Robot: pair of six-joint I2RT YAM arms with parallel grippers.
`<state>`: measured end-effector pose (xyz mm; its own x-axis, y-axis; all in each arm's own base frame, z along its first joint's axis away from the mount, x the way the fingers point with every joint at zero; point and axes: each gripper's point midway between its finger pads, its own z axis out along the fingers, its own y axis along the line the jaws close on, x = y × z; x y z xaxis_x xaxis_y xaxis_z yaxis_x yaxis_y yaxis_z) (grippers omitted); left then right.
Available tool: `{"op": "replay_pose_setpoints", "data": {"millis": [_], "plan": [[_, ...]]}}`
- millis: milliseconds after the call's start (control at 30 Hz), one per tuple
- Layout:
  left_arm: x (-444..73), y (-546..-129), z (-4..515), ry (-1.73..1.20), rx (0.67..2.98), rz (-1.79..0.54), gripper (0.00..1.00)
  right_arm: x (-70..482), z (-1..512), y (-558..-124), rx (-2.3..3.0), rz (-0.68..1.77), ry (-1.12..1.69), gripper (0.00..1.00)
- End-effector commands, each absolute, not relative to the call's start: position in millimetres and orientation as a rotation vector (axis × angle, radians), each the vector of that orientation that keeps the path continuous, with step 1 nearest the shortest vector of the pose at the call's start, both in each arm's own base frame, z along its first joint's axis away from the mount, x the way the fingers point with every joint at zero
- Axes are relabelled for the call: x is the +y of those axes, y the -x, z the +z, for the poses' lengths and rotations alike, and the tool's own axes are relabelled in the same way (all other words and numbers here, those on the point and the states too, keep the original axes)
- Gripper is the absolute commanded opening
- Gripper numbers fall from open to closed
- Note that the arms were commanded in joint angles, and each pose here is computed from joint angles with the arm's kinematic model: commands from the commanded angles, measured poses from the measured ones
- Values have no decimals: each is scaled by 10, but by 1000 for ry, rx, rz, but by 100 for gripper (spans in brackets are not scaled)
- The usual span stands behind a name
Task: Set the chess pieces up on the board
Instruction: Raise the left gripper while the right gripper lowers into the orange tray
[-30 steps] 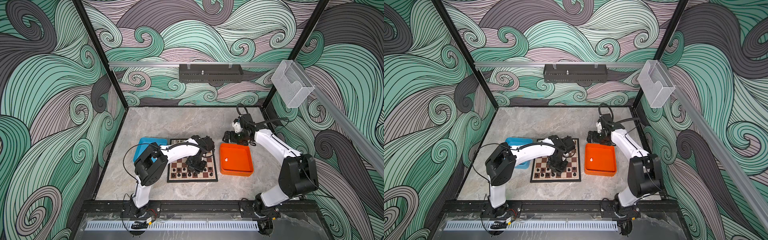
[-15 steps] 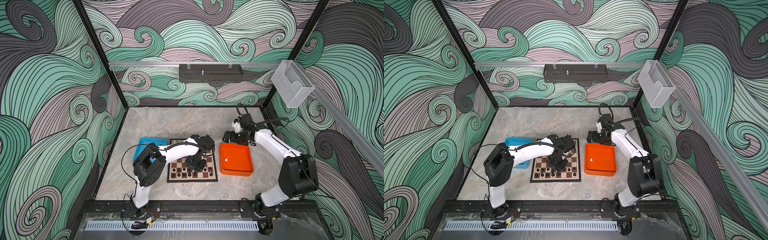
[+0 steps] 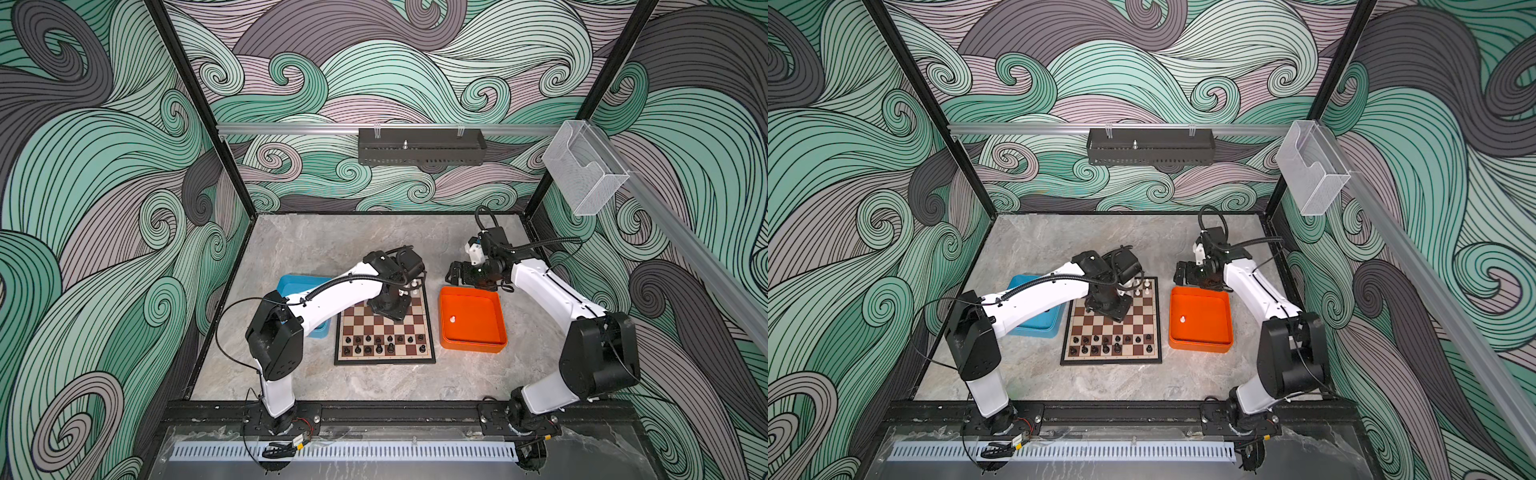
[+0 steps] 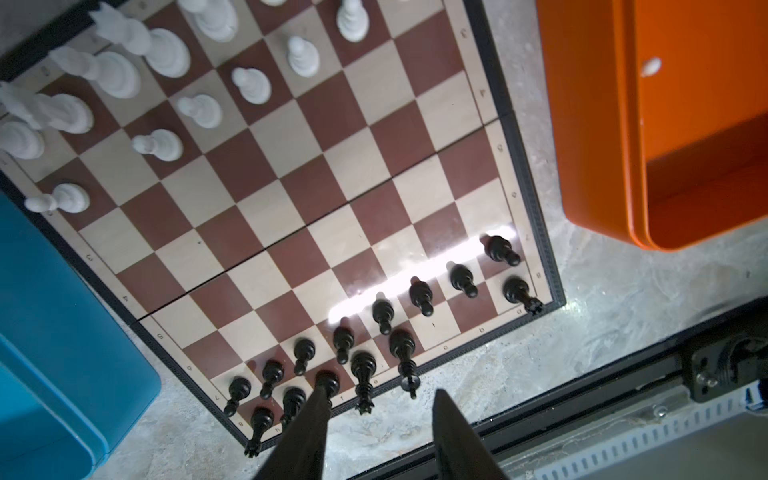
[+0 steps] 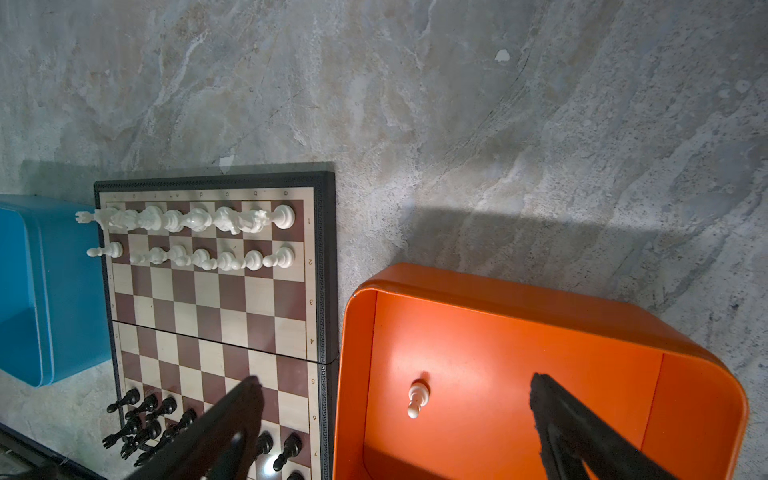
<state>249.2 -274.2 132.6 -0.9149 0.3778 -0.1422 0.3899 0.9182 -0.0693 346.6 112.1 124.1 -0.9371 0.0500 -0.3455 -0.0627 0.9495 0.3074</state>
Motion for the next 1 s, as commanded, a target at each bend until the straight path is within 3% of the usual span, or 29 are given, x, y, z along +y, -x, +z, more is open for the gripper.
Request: {"op": "replay_pose_setpoints", "data": {"millis": [0,433,733,967], "plan": [[-2458,-2674,1511,-471,2945,-159,50,1044,1334,-3435,2739,439,-45,100],[-1188,-3679,1859,88,2802,-172,81,956,1201,-3115,2847,414,-63,100],[-536,-4100,1821,323,2738,-185,82,1002,1028,-2874,2878,467,-85,99],[-216,-4169,1595,402,2738,-102,82,1047,877,-2771,2920,445,-73,86]]}}
